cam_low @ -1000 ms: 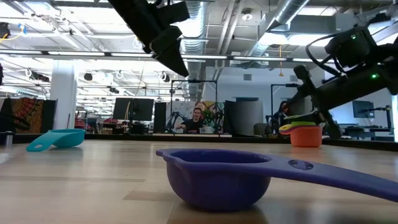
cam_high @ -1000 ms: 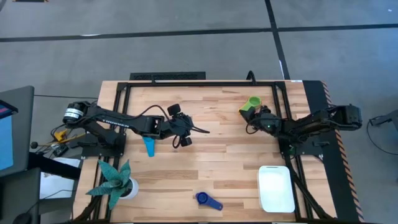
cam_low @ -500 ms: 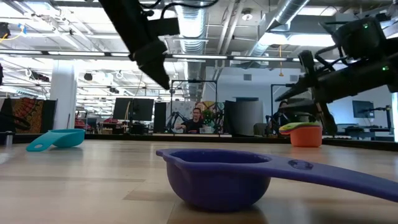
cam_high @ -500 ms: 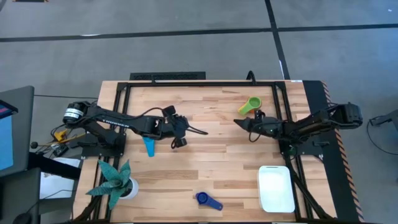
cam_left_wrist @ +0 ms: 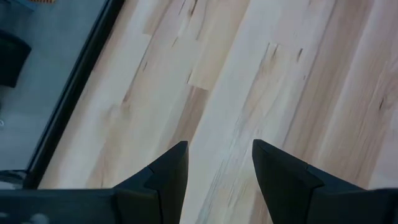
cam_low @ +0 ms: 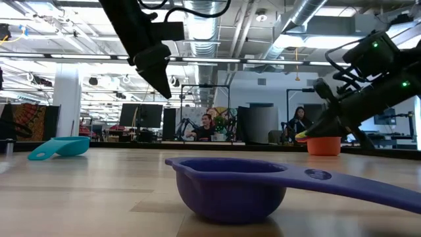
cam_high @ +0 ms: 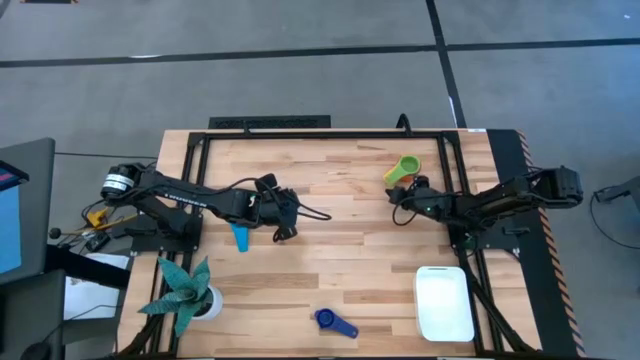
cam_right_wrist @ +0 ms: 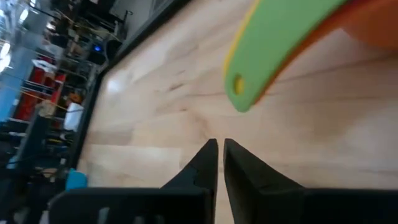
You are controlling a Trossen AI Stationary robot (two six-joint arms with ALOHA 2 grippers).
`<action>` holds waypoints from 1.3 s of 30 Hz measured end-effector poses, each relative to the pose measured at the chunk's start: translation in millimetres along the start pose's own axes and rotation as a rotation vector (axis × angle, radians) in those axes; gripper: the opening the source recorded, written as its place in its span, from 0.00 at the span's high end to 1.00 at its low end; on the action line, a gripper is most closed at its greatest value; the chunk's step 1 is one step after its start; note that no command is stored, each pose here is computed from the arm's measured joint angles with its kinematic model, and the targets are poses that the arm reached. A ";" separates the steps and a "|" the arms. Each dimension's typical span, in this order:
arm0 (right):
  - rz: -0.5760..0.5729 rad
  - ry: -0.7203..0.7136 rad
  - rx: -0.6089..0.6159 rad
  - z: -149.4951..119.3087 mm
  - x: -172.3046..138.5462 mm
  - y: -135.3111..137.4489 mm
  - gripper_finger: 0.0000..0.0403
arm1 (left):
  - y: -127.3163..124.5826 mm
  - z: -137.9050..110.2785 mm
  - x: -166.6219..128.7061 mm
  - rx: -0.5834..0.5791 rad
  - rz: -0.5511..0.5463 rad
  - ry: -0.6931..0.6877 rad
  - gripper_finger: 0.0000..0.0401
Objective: Nest measuring cups in basket
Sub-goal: Stack the green measuring cup on the yellow measuring cup, then stack the light blue measuring cup on the green measuring cup
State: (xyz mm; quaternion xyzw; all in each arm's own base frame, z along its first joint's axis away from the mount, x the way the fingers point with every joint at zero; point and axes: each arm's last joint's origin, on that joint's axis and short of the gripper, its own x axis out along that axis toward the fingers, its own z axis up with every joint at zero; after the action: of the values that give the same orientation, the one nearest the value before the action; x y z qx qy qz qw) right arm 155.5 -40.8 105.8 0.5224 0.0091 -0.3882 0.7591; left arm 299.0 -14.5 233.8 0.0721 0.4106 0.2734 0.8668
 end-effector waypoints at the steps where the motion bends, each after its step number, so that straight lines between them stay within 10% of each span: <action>1: -0.008 0.000 -0.007 -0.3 -0.1 -0.7 0.88 | 0.0 0.0 0.0 -0.002 0.000 0.000 0.57; 23: -0.095 -0.166 -0.041 10.7 2.6 -6.5 0.95 | 1.5 -1.3 -0.7 -0.030 0.013 0.011 0.57; 31: 0.095 -0.120 -0.093 -4.7 -7.0 14.3 0.93 | 15.2 -20.3 -26.1 -0.154 0.053 0.134 0.57; 39: 0.315 0.007 -0.316 -36.7 -27.8 47.1 0.93 | 21.2 -98.4 -38.5 -0.403 0.088 0.281 0.57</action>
State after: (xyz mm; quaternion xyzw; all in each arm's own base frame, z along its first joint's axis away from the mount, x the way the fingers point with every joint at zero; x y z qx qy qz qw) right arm 178.7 11.9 137.8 0.3935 -0.0093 -0.2570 0.8826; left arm 196.5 -27.1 203.0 -0.1231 0.4608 0.3945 0.7854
